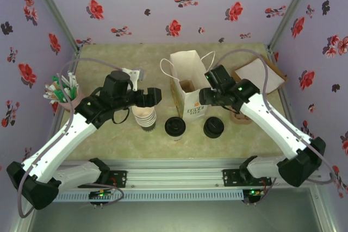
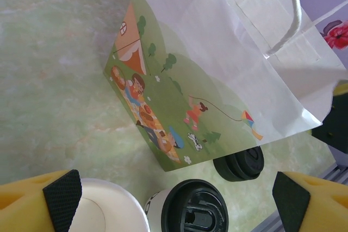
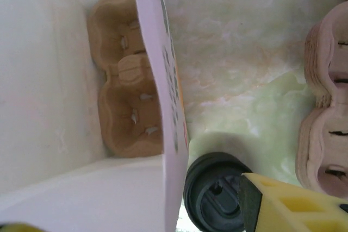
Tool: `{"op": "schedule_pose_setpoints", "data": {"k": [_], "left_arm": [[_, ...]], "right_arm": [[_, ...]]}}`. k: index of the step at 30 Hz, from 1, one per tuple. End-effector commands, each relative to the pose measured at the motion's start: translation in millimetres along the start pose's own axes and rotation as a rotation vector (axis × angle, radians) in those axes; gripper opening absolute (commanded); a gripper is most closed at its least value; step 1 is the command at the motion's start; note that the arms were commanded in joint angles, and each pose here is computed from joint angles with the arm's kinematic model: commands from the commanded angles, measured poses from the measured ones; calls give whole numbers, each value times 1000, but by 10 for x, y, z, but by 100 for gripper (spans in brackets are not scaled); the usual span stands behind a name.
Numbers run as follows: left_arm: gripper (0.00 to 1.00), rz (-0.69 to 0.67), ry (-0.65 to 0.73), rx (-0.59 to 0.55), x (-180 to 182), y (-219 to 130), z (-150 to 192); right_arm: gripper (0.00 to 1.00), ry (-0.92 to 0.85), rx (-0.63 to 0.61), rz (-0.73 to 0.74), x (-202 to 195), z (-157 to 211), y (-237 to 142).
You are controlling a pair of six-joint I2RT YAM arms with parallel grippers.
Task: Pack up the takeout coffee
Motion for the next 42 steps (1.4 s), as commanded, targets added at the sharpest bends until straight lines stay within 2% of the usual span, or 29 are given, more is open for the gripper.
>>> {"op": "schedule_pose_setpoints", "data": {"k": [1,7,10,16,20,21,24,28,31,35,42], "left_arm": [[94,-20,27,-13,38,12,15],[94,-27,28,-17,47,16,9],[95,-32,30,-25,51,-5,-3],[99,-48,34,-66,72,-107,-41],[99,-26,35,-92,53,-222,-50],[99,-18,34,-94,47,-249,-42],[99,13,28,-87,21,-357,-2],[99,41,-2,-61,17,-442,76],[99,25,-13,-58,91,-454,138],[99,-41,-25,-76,226,-456,156],[99,-106,-36,-107,403,-497,157]], "right_arm": [[61,6,-63,19,-42,-241,29],[61,21,-38,-5,-52,-312,192],[65,19,-36,-23,-40,-290,142],[80,20,-32,-52,-43,-14,-111],[98,13,-44,-140,57,187,-298],[99,11,-45,-167,93,217,-336],[99,-13,-40,-262,271,301,-415],[99,-42,-69,-241,438,328,-473],[99,-67,-34,-350,658,365,-448],[99,-175,-11,-345,848,382,-414],[99,-436,63,-251,1179,469,-283]]}}
Point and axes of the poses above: each hand's point on the last joint's axis, 136 mm out from that joint toward the fingers, its own y axis out along the fingers, its own x axis along the line the jaws close on, z = x × y, the point moved 4 cm from there along -y, back along the fingers, and after that the axes turned 13 degrees about -y, right-handed, at the moved point
